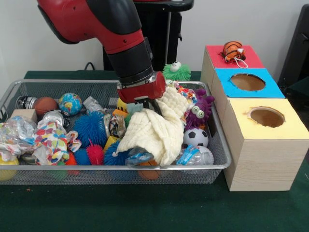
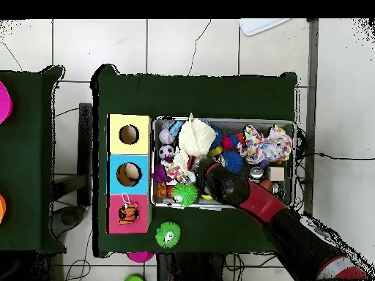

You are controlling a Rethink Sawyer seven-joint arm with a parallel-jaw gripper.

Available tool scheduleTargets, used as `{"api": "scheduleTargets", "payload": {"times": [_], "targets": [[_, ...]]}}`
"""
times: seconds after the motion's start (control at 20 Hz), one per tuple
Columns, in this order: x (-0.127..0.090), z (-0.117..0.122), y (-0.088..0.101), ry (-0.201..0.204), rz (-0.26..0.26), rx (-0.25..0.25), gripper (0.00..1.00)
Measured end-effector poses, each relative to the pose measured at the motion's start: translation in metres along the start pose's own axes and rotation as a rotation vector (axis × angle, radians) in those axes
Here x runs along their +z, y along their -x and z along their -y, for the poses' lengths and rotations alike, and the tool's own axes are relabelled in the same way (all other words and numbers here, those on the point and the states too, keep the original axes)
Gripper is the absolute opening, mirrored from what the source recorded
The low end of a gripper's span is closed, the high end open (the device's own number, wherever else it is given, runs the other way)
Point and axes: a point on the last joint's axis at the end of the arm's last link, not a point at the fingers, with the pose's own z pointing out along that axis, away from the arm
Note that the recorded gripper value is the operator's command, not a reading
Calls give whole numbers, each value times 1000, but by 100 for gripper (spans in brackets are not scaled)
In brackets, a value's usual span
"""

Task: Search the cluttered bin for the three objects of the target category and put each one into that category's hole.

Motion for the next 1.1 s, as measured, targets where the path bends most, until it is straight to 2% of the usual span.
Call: {"api": "scheduleTargets", "payload": {"times": [0.05,0.1,0.5,0.8,1.0,1.1], "targets": [[0,0,-1,-6,-1,-1,0],[0,0,-1,-11,-2,-3,100],[-2,-4,-1,-27,-2,-15,100],[-17,-5,-1,-68,-18,-38,100],[-36,-3,-7,-127,-83,-63,100],[-51,-1,-12,-171,-139,-79,100]]}}
